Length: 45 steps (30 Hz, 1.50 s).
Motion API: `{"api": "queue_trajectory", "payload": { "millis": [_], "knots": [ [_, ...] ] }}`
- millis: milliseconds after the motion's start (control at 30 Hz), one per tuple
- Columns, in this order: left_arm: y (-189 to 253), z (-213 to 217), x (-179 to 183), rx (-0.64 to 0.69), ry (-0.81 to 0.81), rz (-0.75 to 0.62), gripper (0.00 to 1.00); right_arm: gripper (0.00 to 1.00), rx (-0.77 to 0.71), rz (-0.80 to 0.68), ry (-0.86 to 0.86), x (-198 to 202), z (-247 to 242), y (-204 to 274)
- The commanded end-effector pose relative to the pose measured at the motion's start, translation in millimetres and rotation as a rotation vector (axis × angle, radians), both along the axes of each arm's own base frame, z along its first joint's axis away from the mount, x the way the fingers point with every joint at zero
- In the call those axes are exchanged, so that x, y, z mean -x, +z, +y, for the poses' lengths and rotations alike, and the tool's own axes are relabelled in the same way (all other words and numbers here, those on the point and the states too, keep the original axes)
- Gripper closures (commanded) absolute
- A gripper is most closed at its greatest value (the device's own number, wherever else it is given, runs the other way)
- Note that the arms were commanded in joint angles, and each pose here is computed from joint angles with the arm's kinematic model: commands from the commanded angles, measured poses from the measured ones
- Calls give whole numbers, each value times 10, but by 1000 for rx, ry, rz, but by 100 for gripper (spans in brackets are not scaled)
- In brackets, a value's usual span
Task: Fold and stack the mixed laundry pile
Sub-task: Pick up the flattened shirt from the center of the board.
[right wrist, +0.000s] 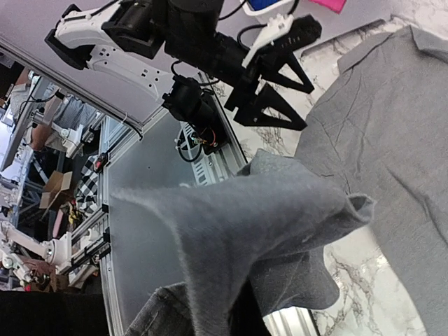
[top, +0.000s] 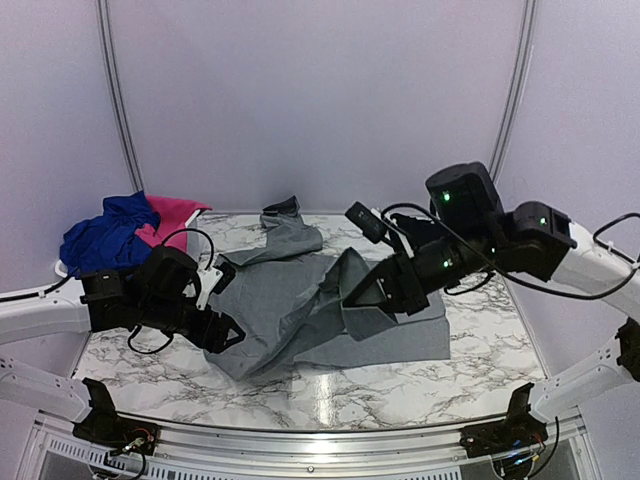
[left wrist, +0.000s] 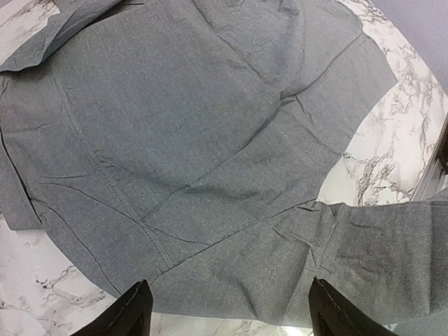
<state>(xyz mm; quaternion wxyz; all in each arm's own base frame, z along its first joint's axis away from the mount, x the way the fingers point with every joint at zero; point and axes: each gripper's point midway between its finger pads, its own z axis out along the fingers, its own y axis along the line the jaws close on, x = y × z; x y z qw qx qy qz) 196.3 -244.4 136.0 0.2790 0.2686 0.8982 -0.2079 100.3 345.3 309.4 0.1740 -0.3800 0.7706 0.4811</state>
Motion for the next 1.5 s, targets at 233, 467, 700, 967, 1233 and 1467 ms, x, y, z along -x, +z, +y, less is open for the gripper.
{"api": "queue_trajectory", "payload": {
  "millis": [233,467,700,967,1233,1467],
  "knots": [
    [518,13,154,111,-7,-197,21,100,-52,160,-63,-141,336,210],
    [965,-116,32,40,42,-412,21,100,-54,267,-285,-814,474,252],
    [1436,-725,155,-4,-63,-616,21,100,-178,440,-396,-1316,563,207],
    [1694,-1153,130,68,-67,-696,21,100,-188,473,-467,-1458,555,171],
    [1803,-1412,25,19,-61,-781,30,100,-179,532,-466,-1445,576,48],
    [1877,-1385,-108,-43,12,-828,53,100,-183,547,-449,-1432,606,48]
  ]
}}
